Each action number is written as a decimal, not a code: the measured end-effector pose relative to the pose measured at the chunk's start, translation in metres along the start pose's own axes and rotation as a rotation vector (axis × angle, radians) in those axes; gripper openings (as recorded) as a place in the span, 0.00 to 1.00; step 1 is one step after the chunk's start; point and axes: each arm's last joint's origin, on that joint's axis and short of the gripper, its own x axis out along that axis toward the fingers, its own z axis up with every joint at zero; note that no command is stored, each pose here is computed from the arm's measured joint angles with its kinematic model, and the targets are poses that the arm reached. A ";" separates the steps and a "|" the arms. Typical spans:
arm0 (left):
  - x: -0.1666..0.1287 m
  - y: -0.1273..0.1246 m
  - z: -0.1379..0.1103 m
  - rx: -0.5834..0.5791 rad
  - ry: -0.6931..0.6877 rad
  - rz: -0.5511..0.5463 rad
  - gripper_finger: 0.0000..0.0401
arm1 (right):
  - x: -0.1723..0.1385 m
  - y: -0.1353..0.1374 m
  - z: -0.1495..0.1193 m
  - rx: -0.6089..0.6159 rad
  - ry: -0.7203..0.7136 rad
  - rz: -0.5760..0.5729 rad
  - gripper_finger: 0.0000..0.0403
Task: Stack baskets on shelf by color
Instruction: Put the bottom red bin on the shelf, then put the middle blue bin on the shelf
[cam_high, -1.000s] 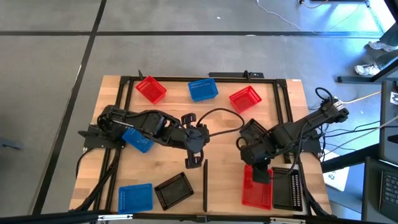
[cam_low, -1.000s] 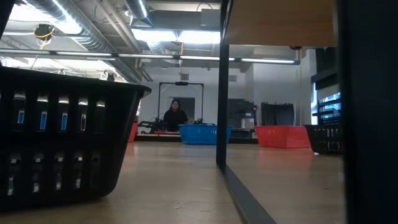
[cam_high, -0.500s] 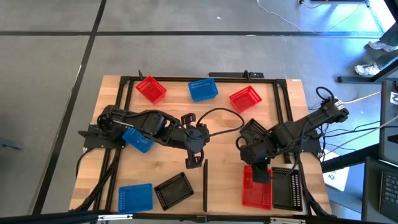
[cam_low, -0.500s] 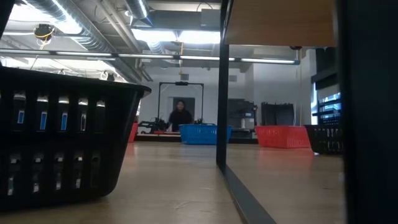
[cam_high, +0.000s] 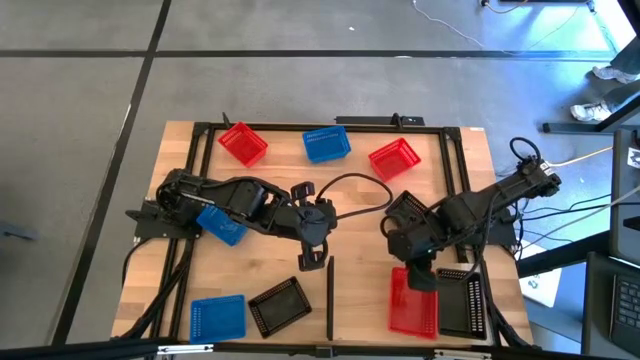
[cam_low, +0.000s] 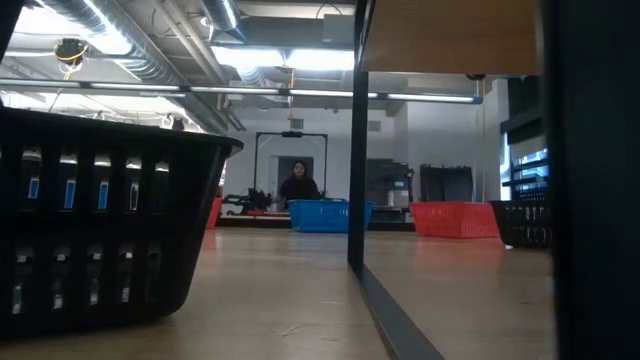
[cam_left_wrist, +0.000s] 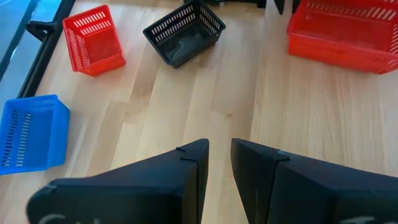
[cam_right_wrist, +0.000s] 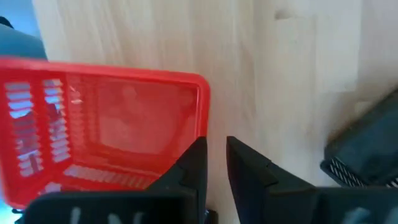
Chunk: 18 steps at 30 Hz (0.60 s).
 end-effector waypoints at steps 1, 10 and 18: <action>0.000 0.000 0.000 -0.006 0.003 0.001 0.15 | -0.002 -0.001 0.000 0.003 0.004 -0.008 0.14; -0.007 0.003 -0.028 -0.139 0.238 0.111 0.15 | -0.053 0.009 -0.004 -0.056 -0.196 -0.171 0.14; -0.015 -0.014 -0.036 -0.202 0.245 0.098 0.15 | -0.107 0.020 -0.018 -0.108 -0.386 -0.243 0.14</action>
